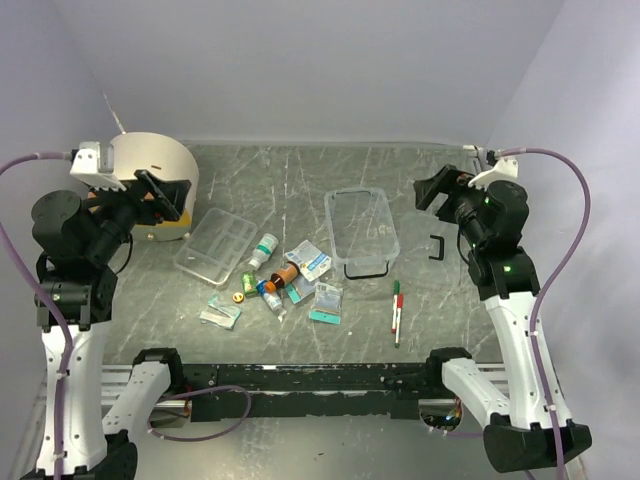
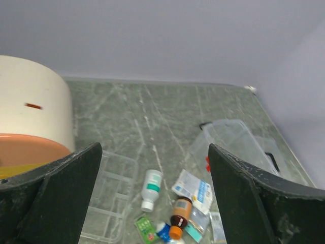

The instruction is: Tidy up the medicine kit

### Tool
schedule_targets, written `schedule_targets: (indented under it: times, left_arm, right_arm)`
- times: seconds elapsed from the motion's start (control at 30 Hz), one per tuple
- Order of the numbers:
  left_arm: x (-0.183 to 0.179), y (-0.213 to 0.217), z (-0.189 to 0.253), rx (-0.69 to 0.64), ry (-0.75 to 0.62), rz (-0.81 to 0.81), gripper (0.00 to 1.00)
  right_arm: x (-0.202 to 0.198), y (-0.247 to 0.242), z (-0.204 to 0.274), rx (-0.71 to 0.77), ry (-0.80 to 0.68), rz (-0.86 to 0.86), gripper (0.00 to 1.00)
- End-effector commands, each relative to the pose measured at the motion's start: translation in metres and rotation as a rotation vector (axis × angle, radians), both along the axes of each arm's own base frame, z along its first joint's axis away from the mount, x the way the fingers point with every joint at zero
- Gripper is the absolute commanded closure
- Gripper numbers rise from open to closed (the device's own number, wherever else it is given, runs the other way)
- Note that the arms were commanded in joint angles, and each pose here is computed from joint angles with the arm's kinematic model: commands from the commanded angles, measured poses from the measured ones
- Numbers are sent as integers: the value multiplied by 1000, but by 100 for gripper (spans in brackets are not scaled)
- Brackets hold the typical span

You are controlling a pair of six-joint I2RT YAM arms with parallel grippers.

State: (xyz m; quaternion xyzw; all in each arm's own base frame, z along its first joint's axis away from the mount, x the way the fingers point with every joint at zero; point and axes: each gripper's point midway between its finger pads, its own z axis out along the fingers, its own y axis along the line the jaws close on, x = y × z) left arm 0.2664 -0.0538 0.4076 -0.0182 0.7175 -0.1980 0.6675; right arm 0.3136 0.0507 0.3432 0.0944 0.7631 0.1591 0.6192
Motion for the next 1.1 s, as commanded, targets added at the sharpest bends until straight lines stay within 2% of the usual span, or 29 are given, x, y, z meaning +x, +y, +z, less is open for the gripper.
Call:
schedule_targets:
  times: [0.0, 0.2, 0.3, 0.4, 0.5, 0.63, 0.8, 0.9, 1.07]
  left_arm:
    - [-12, -39, -2, -57, -18, -244, 3]
    - [-49, -93, -24, -49, -32, -567, 3]
    - [-64, -105, -38, -28, -14, -631, 3]
    - [-67, -106, -49, -20, 7, -628, 3]
    - [-58, -101, -61, -31, 37, -562, 5]
    - [-37, -94, -80, -83, 84, -470, 8]
    - [-23, -103, -92, -127, 111, -500, 13]
    - [-12, -101, -97, -120, 115, -473, 15]
    - [-6, -96, -108, -103, 147, -434, 16]
  right_arm:
    - [-1, 17, -5, 67, -5, 111, 10]
    - [-10, 56, -18, 159, -13, 347, 11]
    - [-12, 72, -26, 218, 17, 448, 17]
    - [-9, 88, -33, 294, 52, 523, 25]
    - [-2, 113, -45, 308, 95, 567, 29]
    - [9, 159, -67, 238, 150, 588, 31]
    - [15, 214, -93, 165, 241, 608, 38]
    - [14, 235, -110, 128, 282, 608, 43]
    - [8, 255, -143, 75, 371, 590, 44]
